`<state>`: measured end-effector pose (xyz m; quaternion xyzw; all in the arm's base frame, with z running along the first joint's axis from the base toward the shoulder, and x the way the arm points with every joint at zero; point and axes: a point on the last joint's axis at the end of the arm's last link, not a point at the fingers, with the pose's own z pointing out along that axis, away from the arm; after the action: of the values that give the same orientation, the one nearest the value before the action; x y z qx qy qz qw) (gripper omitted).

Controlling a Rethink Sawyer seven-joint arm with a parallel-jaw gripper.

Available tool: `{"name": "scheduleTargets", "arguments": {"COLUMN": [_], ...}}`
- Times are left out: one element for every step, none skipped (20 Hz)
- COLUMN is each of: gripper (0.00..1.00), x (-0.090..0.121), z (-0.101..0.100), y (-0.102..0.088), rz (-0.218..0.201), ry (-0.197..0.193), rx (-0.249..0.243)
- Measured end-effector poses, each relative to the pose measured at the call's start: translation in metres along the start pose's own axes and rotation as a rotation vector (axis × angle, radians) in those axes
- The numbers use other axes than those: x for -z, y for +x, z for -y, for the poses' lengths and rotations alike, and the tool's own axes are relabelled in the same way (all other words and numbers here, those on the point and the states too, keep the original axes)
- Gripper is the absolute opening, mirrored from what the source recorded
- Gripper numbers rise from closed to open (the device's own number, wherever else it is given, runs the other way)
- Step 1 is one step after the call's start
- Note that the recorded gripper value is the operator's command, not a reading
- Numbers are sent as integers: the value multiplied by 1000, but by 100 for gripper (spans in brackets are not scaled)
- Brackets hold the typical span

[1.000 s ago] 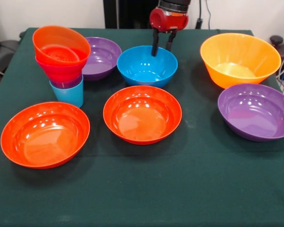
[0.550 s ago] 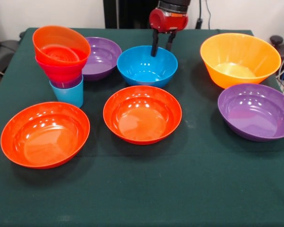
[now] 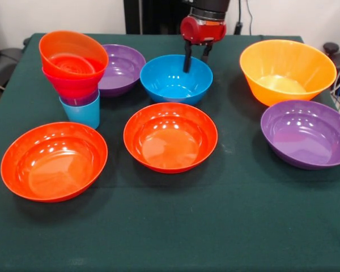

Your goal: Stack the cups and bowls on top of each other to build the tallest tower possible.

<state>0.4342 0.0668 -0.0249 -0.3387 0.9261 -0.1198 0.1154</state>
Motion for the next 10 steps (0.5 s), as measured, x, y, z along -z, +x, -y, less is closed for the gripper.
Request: {"name": "scheduleTargets", "arguments": {"gripper": [100, 100, 0, 0, 0, 0, 0, 0, 0, 0], "x": [-1, -1, -3, -4, -4, -4, -5, -5, -5, -5], "z": [0, -1, -2, -3, -3, -3, -3, -3, -3, -2], "y": [0, 0, 1, 1, 1, 1, 1, 1, 0, 0], "rz": [1, 1, 0, 0, 0, -1, 1, 4, 6, 9], "ry": [0, -1, -1, -2, -2, -2, -1, 0, 1, 2], "rx": [-2, -6, -23, -25, -27, -29, -44, -50, -56, -62]}}
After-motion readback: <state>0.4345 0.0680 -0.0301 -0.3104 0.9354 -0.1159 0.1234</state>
